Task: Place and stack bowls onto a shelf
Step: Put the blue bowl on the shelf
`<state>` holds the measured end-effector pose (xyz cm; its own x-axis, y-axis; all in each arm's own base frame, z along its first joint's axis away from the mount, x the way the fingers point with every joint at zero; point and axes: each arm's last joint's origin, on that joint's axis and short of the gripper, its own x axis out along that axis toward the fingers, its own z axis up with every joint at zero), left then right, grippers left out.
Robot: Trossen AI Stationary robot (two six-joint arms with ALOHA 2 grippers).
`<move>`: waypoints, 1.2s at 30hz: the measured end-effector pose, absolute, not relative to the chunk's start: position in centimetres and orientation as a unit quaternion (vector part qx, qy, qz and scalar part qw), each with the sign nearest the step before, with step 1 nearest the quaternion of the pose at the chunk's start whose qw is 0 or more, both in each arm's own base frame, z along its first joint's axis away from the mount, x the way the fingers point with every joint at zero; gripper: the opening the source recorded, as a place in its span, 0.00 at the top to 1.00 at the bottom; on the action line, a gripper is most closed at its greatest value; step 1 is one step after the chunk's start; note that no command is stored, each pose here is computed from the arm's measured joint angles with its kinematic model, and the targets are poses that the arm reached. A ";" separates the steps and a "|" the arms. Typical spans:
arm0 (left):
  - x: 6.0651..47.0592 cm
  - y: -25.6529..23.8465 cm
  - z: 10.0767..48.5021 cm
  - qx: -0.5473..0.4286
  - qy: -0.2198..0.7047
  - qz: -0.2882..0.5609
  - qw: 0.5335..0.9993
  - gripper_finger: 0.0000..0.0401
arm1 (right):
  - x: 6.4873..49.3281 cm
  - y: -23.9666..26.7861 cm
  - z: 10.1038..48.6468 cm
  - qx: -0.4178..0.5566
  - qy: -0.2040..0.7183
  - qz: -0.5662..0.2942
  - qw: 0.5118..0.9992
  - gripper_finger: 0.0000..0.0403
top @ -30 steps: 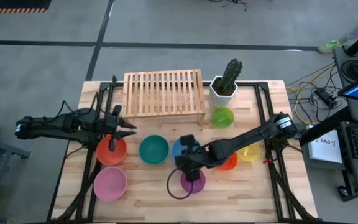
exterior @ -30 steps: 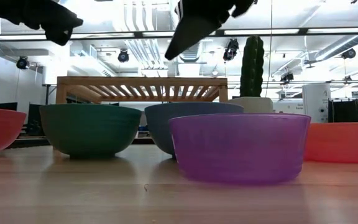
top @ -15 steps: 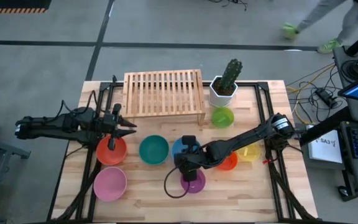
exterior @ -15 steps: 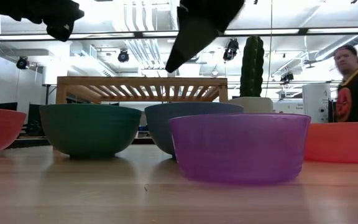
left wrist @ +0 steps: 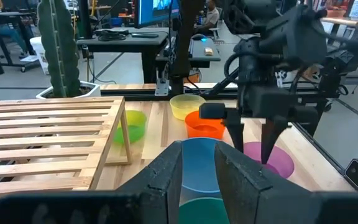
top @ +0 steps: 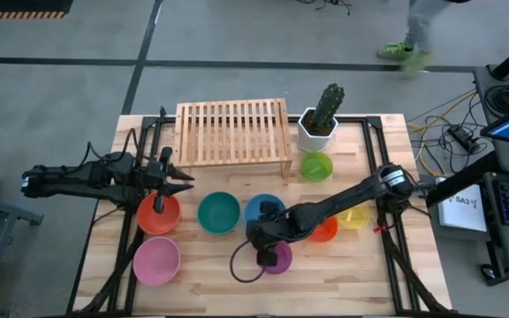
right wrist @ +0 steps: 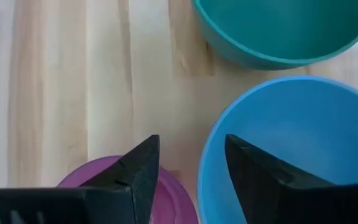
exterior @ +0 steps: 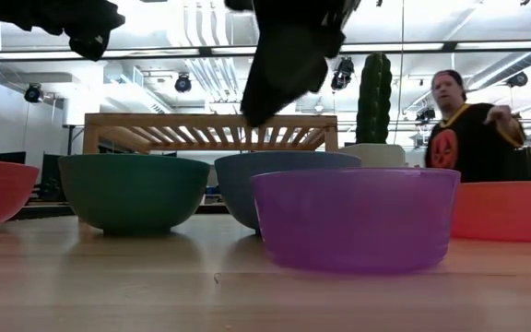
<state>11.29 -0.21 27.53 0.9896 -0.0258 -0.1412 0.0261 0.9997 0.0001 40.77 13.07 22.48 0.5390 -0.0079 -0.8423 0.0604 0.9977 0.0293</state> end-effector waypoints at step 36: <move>11.3 -0.2 27.6 0.009 0.066 -0.014 0.998 0.81 | 39.8 12.2 26.1 0.052 0.453 -0.023 0.890 0.98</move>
<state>11.32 -0.21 27.61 0.9910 -0.0258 -0.1317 0.0281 0.9995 0.0159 39.78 12.23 26.09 0.5882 0.0057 -0.8087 0.0878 0.9936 0.0709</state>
